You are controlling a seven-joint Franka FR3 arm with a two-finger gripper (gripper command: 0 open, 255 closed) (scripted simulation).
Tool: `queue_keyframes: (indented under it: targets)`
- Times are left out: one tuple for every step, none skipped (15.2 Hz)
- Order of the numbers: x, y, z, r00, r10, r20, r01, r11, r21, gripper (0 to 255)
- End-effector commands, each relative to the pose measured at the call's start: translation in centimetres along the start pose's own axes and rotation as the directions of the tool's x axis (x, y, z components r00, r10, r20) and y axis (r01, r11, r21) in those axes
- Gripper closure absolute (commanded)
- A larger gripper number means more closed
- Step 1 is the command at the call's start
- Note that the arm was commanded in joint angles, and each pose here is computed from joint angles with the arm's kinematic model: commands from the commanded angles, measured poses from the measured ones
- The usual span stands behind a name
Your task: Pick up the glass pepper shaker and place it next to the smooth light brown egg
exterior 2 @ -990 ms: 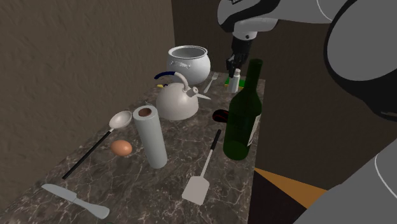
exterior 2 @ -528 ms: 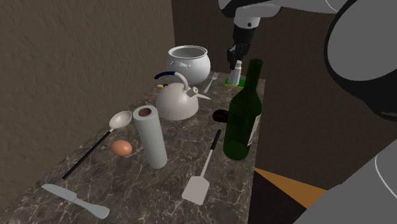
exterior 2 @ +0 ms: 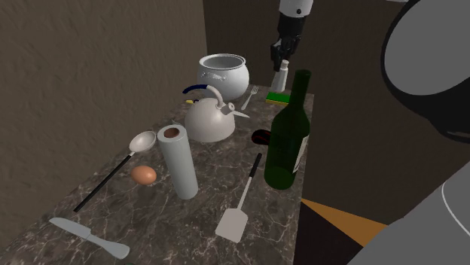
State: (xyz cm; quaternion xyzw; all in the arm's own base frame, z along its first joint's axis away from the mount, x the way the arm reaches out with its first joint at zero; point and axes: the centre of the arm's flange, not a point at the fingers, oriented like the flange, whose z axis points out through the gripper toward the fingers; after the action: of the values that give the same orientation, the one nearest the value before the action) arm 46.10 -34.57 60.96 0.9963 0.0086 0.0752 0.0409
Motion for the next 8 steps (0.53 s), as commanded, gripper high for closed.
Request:
queue_keyframes:
  targets:
    - [0.1, 0.1, -1.1, 1.000, 0.000, 0.000, 0.000, 1.000, 0.000, 255]
    - [0.2, 0.1, -1.6, 1.000, 0.000, 0.000, 0.000, 1.000, 0.000, 255]
    - [0.3, 0.2, -2.1, 1.000, 0.000, 0.000, 0.000, 1.000, 0.000, 255]
    - [0.4, 0.2, -2.6, 1.000, 0.000, 0.000, 0.000, 1.000, 0.000, 255]
    - [0.5, 0.3, -3.2, 1.000, 0.000, 0.000, 0.000, 1.000, 0.000, 255]
    - [0.5, 0.3, -3.7, 1.000, 0.000, 0.000, 0.000, 1.000, 0.000, 255]
    - [0.6, 0.3, -4.2, 1.000, 0.000, 0.000, 0.000, 1.000, 0.000, 255]
    - [0.6, 0.3, -4.3, 1.000, 0.000, 0.000, 0.000, 1.000, 0.000, 255]
